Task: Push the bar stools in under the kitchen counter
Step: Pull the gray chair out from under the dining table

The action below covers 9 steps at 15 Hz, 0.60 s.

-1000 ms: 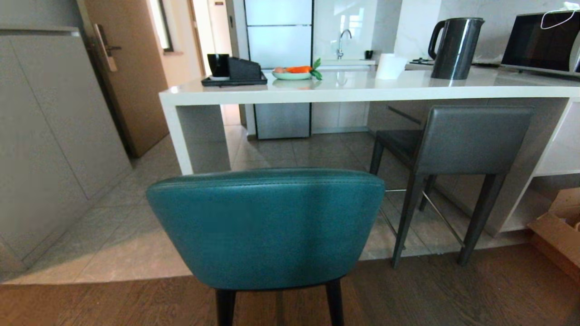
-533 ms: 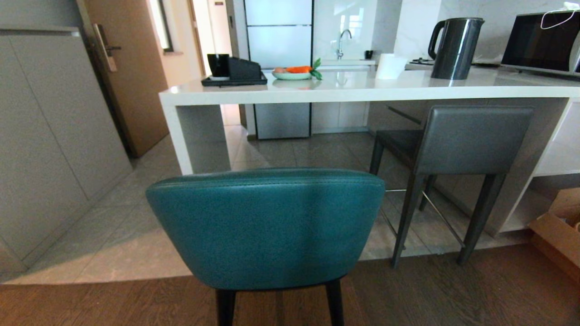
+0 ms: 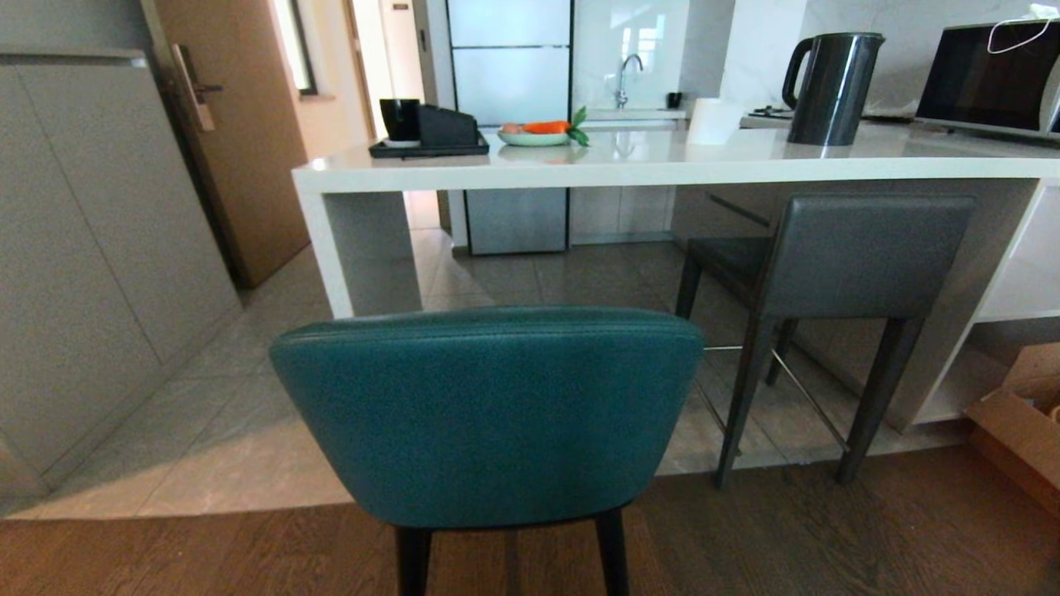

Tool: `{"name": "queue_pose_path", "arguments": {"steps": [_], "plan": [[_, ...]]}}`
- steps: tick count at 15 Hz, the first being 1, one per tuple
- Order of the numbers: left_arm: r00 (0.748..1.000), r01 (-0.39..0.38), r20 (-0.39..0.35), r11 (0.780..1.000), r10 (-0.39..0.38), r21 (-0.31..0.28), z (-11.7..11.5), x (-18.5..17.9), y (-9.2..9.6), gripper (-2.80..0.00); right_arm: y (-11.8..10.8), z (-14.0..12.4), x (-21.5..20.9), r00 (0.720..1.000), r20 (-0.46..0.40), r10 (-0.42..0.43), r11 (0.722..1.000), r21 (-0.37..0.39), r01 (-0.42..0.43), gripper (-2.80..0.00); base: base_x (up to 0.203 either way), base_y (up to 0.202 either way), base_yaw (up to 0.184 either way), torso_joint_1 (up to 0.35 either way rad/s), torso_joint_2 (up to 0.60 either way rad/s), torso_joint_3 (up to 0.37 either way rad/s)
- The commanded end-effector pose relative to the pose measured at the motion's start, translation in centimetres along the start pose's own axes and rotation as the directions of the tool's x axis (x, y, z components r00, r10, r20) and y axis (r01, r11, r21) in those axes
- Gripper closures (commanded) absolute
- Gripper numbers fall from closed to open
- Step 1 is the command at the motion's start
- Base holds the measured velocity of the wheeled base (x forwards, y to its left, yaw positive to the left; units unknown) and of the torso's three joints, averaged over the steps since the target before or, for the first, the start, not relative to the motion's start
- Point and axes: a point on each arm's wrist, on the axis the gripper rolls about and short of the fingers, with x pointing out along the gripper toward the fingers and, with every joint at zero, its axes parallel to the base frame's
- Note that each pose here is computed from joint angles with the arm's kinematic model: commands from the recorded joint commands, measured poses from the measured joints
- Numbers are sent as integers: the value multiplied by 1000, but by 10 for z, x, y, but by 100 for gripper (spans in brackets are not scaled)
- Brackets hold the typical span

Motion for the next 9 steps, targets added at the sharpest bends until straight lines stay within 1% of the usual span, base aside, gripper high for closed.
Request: {"name": "queue_pose_path", "arguments": {"steps": [1,3,9], "plan": [[1000,0,-2,1000,0,0,0,0,0,0,0,-1,0,1000,-6,0,1000,0,0,0,2,-49,6,-4,2,5],[1000,0,-2,1000,0,-1,0,0,0,0,0,-1,0,1000,-6,1,1000,0,-1,0,1,-115,-2,6,2,5],[1000,0,-2,1000,0,-1,0,0,0,0,0,-1,0,1000,-6,0,1000,0,0,0,0,-195,1,3,3,2]]}}
